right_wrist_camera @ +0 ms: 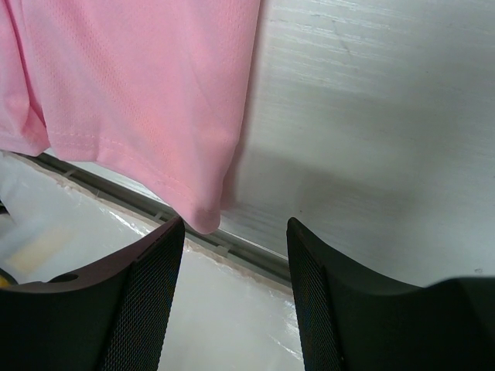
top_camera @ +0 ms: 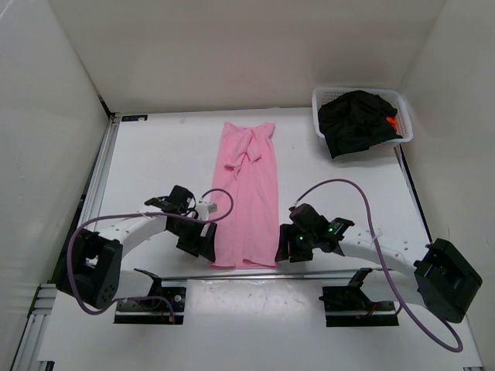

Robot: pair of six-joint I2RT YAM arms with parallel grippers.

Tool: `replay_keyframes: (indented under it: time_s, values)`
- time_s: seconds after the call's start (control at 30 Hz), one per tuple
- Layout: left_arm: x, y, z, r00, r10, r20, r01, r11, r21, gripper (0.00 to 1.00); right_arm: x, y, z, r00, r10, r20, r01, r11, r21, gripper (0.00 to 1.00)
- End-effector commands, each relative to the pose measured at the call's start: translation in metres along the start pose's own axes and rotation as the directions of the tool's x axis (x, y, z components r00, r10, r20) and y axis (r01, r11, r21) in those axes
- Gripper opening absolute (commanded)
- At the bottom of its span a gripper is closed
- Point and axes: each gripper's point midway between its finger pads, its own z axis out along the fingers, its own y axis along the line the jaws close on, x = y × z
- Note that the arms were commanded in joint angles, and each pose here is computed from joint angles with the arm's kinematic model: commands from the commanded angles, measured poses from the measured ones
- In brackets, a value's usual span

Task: Fold and stack the t-shirts
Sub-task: Grab the bottom of the folded rectangular tshirt with both arms

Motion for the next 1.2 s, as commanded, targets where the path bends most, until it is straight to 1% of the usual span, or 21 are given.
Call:
replay_keyframes:
  time_s: [0.0, 0.07, 0.13, 0.2, 0.33, 0.47, 0.53, 0.6, 0.63, 0.7, 0.77, 0.8, 0.83, 0.87, 0.93, 0.97, 1.03, 1.07, 1.1, 1.13, 1.17]
  values:
    - [-0.033, -0.004, -0.002, 0.993, 0.068, 0.097, -0.070, 0.997, 0.018, 0.86, -0.005, 0.007, -0.002, 0.999, -0.025, 0.029, 0.026, 0.999, -0.033, 0.60]
    - [-0.033, -0.004, 0.002, 0.995, 0.060, 0.084, -0.062, 0.998, 0.029, 0.86, -0.008, 0.013, -0.002, 0.999, -0.027, 0.027, 0.029, 0.998, -0.051, 0.60]
    - [-0.028, 0.001, 0.007, 0.997, 0.047, 0.064, -0.048, 0.999, 0.018, 0.83, -0.009, 0.016, -0.002, 0.999, -0.037, 0.020, 0.038, 0.998, -0.059, 0.60]
    - [-0.022, 0.004, 0.010, 0.999, 0.034, 0.043, -0.035, 0.999, 0.019, 0.76, -0.010, 0.021, -0.001, 0.999, -0.039, 0.029, 0.041, 0.996, -0.075, 0.60]
    - [0.001, 0.003, 0.021, 1.000, 0.012, -0.026, -0.010, 0.999, 0.041, 0.69, -0.010, 0.022, -0.001, 0.999, -0.022, 0.034, 0.025, 0.996, -0.082, 0.60]
    - [0.015, 0.006, 0.024, 0.999, -0.005, -0.052, 0.007, 0.999, 0.040, 0.67, -0.007, 0.021, 0.000, 1.000, -0.020, 0.019, 0.022, 0.997, -0.079, 0.62]
    - [0.014, 0.006, 0.024, 0.999, 0.000, -0.045, 0.002, 0.999, 0.040, 0.65, -0.006, 0.021, 0.002, 1.000, 0.001, 0.011, 0.000, 0.997, -0.072, 0.62]
    - [0.015, 0.005, 0.025, 0.999, -0.005, -0.052, 0.007, 0.999, 0.049, 0.60, -0.001, 0.017, 0.005, 1.000, 0.005, -0.014, -0.005, 0.998, -0.066, 0.66]
    - [0.012, 0.005, 0.025, 0.999, -0.005, -0.053, 0.007, 0.999, 0.049, 0.57, 0.002, 0.020, 0.005, 0.999, 0.003, -0.032, -0.006, 0.997, -0.082, 0.69]
    - [0.010, 0.005, 0.025, 0.999, -0.005, -0.053, 0.007, 0.999, 0.049, 0.51, 0.007, 0.019, 0.007, 0.999, -0.014, -0.052, 0.010, 0.997, -0.080, 0.71]
    - [0.004, 0.005, 0.026, 0.999, 0.002, -0.042, 0.000, 0.999, 0.049, 0.51, 0.008, 0.017, 0.012, 0.998, -0.011, -0.063, 0.007, 0.998, -0.069, 0.70]
    - [-0.002, 0.004, 0.024, 1.000, 0.010, -0.029, -0.008, 0.999, 0.050, 0.49, 0.008, 0.020, 0.014, 0.998, -0.013, -0.068, 0.007, 0.997, -0.081, 0.68]
    - [-0.009, 0.003, 0.023, 1.000, 0.016, -0.020, -0.015, 0.999, 0.050, 0.44, 0.006, 0.024, 0.015, 0.997, -0.015, -0.071, 0.008, 0.996, -0.091, 0.63]
    - [-0.012, 0.003, 0.023, 1.000, 0.015, -0.021, -0.014, 0.999, 0.050, 0.42, 0.003, 0.027, 0.015, 0.997, -0.015, -0.070, 0.009, 0.996, -0.092, 0.54]
    - [-0.024, 0.001, 0.021, 1.000, 0.026, -0.003, -0.026, 0.998, 0.050, 0.37, 0.001, 0.029, 0.017, 0.998, -0.016, -0.068, 0.009, 0.996, -0.094, 0.44]
    - [-0.023, 0.002, 0.022, 1.000, 0.021, -0.012, -0.020, 0.999, 0.050, 0.31, 0.001, 0.030, 0.019, 0.997, -0.016, -0.076, 0.008, 0.995, -0.099, 0.38]
    - [-0.028, 0.000, 0.021, 1.000, 0.027, -0.002, -0.027, 0.998, 0.059, 0.26, -0.002, 0.033, 0.020, 0.997, -0.018, -0.069, 0.011, 0.994, -0.107, 0.28]
    - [-0.027, -0.004, 0.022, 0.999, 0.035, -0.007, -0.034, 0.997, 0.070, 0.24, -0.001, 0.034, 0.019, 0.997, -0.019, -0.075, 0.011, 0.994, -0.113, 0.17]
    - [-0.027, -0.004, 0.022, 0.999, 0.035, -0.007, -0.034, 0.997, 0.070, 0.16, -0.002, 0.039, 0.019, 0.996, -0.021, -0.082, 0.011, 0.992, -0.124, 0.11]
    - [-0.028, -0.005, 0.020, 0.999, 0.040, 0.001, -0.040, 0.997, 0.070, 0.13, 0.000, 0.037, 0.021, 0.995, -0.032, -0.095, 0.021, 0.992, -0.122, 0.05]
    - [-0.031, -0.005, 0.019, 0.999, 0.044, 0.009, -0.045, 0.997, 0.070, 0.10, -0.008, 0.047, 0.018, 0.996, -0.039, -0.077, 0.028, 0.990, -0.142, 0.00]
